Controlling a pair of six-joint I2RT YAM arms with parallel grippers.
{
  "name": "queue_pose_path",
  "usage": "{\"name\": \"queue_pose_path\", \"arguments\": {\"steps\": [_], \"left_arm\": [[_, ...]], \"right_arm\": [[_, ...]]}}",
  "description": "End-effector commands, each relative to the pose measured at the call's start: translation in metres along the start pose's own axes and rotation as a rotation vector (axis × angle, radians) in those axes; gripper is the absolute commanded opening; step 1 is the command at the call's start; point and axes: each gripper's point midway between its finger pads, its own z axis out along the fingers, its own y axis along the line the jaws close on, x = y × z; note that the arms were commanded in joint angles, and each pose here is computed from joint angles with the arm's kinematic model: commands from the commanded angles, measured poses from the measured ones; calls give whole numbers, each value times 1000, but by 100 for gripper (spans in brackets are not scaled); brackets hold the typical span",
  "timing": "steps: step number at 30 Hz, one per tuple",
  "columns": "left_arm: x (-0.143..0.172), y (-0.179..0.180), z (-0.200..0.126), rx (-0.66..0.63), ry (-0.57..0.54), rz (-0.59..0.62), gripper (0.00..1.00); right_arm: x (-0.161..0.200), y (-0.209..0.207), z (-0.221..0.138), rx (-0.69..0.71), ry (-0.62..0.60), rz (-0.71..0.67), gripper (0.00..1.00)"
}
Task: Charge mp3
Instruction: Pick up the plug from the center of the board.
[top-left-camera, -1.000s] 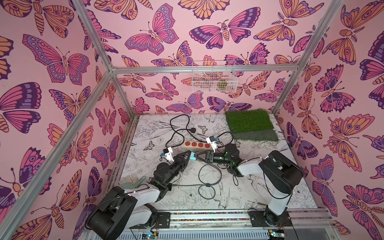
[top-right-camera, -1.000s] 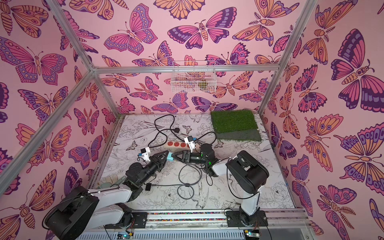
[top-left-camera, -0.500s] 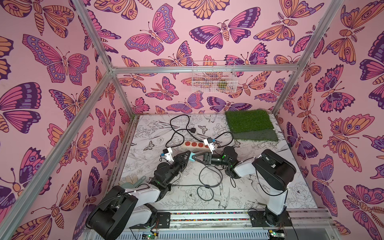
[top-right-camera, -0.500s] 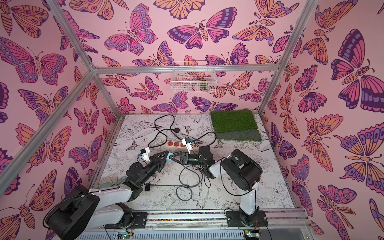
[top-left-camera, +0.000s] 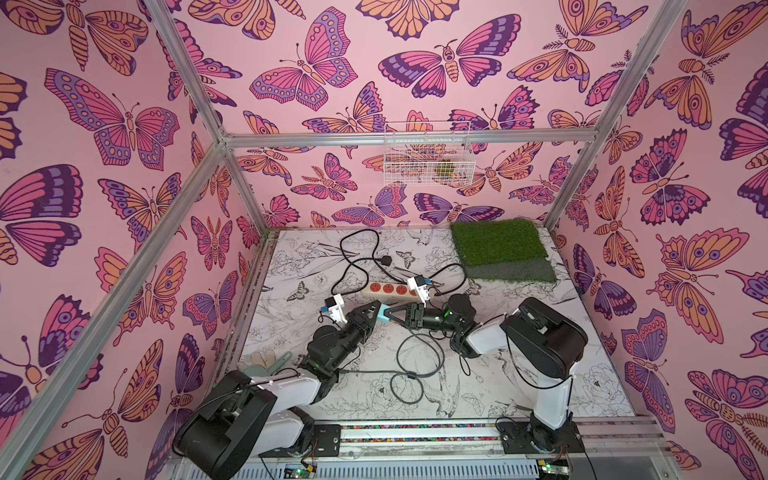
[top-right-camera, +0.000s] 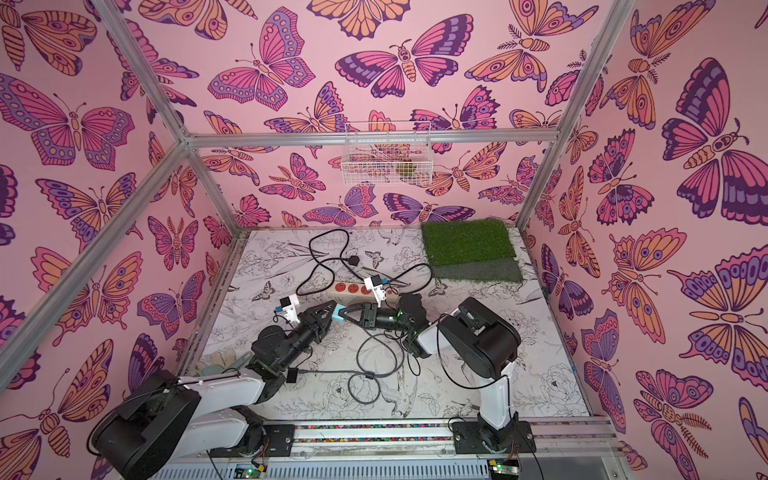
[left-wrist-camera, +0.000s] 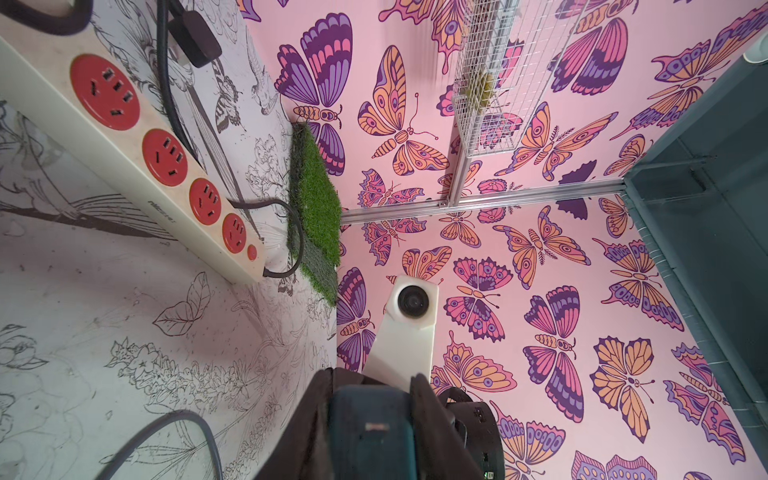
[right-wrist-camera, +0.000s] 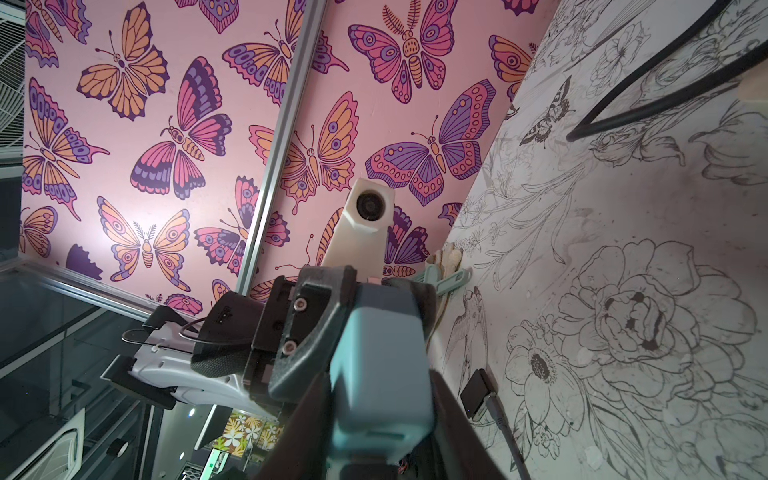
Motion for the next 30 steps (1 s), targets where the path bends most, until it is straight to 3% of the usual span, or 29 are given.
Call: {"name": "queue_pose_path", "arguments": {"steps": [1, 7, 12, 23, 30], "left_arm": [[3, -3, 2, 11, 13, -1, 8], [3, -3, 1, -7, 19, 8, 35], [2, 0, -2, -47, 12, 4, 89], [-9, 2, -20, -244, 6, 115, 96], [-21, 4, -32, -431, 6, 175, 94]], "right_arm": [[-13, 15, 0, -36, -36, -73, 22], [-19, 14, -5, -28, -55, -72, 18], [-28, 14, -11, -24, -74, -69, 16], [-42, -16, -32, 114, -95, -11, 4], [-36, -43, -57, 563, 45, -56, 0]]}}
